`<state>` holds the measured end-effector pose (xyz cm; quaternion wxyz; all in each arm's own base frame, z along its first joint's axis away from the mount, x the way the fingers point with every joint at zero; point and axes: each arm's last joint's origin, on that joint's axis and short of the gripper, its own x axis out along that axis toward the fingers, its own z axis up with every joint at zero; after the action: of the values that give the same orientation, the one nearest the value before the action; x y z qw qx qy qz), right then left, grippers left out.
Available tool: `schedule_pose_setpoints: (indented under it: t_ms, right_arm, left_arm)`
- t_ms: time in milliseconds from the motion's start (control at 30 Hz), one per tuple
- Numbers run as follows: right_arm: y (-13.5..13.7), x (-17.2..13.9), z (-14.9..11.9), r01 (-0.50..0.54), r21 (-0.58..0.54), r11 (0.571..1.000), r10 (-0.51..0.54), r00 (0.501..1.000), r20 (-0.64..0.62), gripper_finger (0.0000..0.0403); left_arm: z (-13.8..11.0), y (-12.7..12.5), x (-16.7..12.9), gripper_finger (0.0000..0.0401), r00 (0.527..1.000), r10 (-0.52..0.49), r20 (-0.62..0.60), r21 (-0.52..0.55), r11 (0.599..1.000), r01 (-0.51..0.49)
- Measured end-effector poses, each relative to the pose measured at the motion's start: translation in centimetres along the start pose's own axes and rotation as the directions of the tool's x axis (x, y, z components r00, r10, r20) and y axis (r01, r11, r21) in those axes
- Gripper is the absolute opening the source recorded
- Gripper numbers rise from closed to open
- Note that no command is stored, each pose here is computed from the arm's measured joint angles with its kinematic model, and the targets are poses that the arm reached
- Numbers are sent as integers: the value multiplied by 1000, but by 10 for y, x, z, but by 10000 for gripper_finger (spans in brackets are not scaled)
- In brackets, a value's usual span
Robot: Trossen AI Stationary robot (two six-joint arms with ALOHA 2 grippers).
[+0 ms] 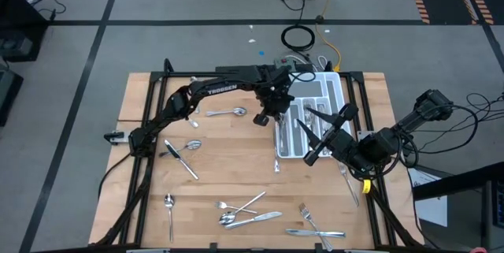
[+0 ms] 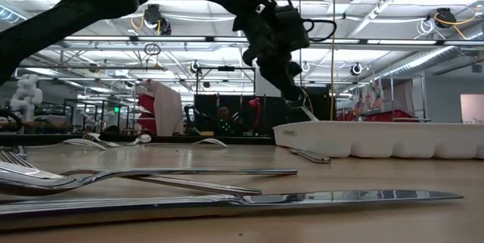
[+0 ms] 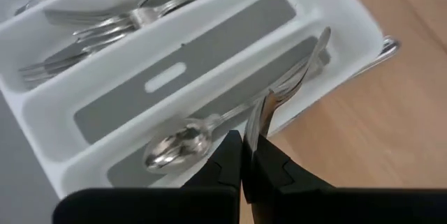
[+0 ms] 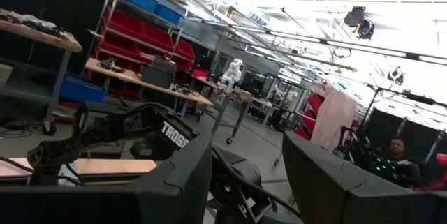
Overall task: Sort silverware
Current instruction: Put the silver spoon into the white silverware tray, then put the silver knife into the white silverware tray
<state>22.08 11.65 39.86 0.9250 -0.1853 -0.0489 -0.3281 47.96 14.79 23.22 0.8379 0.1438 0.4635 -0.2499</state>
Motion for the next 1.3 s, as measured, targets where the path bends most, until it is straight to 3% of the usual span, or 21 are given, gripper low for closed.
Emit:
schedule_pose_setpoints:
  t_ms: [267,667,800,933,1033,1133,1300]
  right_arm:
    - [0,0,0,5,0,1000,-5,1000,-6,164]
    - [0,0,0,5,1,1000,-5,1000,-6,164]
    - [-1,0,0,8,6,1000,-8,1000,-6,164]
    - [-9,-1,0,118,56,991,-111,988,-108,164]
    - [-16,-4,-3,251,27,968,-233,931,-281,164]
    - [-12,-12,-3,232,47,972,-209,935,-286,164]
    - [-5,-21,-7,224,170,960,-172,946,-274,158]
  left_arm:
    - [0,3,0,32,996,73,-41,12,997,-73]
    - [3,5,0,73,994,106,-33,74,992,-104]
    - [13,0,-12,85,984,174,-44,0,985,-174]
    - [28,-13,-54,86,975,223,17,-172,961,-217]
    - [33,-27,-99,86,973,205,109,-305,938,-163]
    - [36,-43,-154,86,949,239,207,-363,919,-152]
    - [29,-80,-254,86,853,400,335,-358,892,-277]
